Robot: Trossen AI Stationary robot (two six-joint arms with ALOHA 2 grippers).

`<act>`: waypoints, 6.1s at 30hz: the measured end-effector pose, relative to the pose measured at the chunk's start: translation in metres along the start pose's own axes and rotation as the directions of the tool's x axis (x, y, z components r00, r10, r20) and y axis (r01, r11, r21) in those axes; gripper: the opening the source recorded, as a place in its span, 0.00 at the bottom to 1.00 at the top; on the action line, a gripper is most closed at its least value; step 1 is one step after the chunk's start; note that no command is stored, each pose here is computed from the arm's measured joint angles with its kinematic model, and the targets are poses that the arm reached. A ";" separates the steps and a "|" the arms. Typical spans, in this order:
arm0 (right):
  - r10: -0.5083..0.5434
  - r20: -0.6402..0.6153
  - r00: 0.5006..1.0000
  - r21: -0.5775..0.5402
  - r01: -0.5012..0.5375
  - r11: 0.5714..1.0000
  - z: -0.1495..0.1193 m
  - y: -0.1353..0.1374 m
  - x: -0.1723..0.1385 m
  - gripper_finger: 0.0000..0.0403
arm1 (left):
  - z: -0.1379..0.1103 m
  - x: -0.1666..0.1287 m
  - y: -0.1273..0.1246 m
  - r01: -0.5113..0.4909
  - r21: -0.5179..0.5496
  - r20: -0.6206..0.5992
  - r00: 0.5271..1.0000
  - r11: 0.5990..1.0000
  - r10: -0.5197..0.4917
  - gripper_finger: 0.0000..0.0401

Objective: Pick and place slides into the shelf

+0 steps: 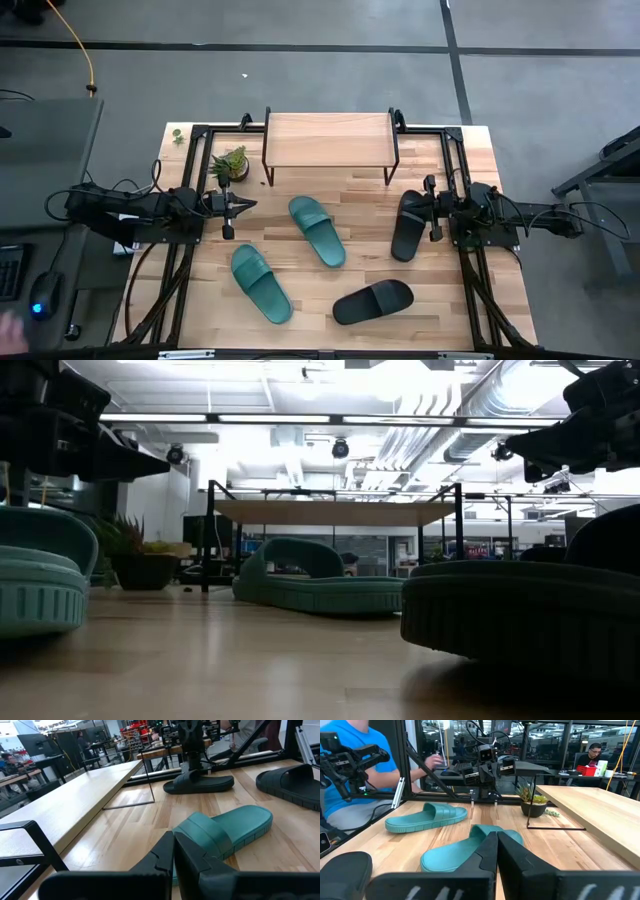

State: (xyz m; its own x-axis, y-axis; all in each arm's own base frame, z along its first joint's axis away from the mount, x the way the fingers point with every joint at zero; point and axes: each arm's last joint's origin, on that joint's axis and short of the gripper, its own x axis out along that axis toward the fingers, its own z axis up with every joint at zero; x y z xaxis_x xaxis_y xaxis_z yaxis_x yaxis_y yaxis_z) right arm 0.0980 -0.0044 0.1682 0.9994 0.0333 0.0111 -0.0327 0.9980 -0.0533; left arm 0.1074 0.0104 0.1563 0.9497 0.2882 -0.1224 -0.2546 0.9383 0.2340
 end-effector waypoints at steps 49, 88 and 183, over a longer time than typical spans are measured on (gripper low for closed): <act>0.000 0.000 1.000 0.000 0.000 1.000 0.000 0.000 0.000 0.00 | 0.000 0.000 0.000 0.000 0.000 0.000 1.000 1.000 0.000 0.01; 0.000 0.000 1.000 0.000 0.000 1.000 0.000 0.000 0.000 0.00 | 0.000 0.000 0.000 0.000 0.000 0.000 1.000 1.000 0.000 0.01; -0.081 0.176 0.981 -0.113 0.102 0.988 0.121 -0.007 -0.011 0.00 | 0.147 0.028 0.024 -0.021 -0.375 0.161 0.983 0.927 0.087 0.01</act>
State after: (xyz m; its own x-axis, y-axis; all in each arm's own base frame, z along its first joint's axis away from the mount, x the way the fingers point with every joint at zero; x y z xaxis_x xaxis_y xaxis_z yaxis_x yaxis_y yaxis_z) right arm 0.0861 -0.0056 0.2894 0.9808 -0.0385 0.1912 0.0706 0.9839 -0.1644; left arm 0.1543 0.0129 0.3003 0.9408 0.3345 0.0550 -0.3242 0.9352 -0.1422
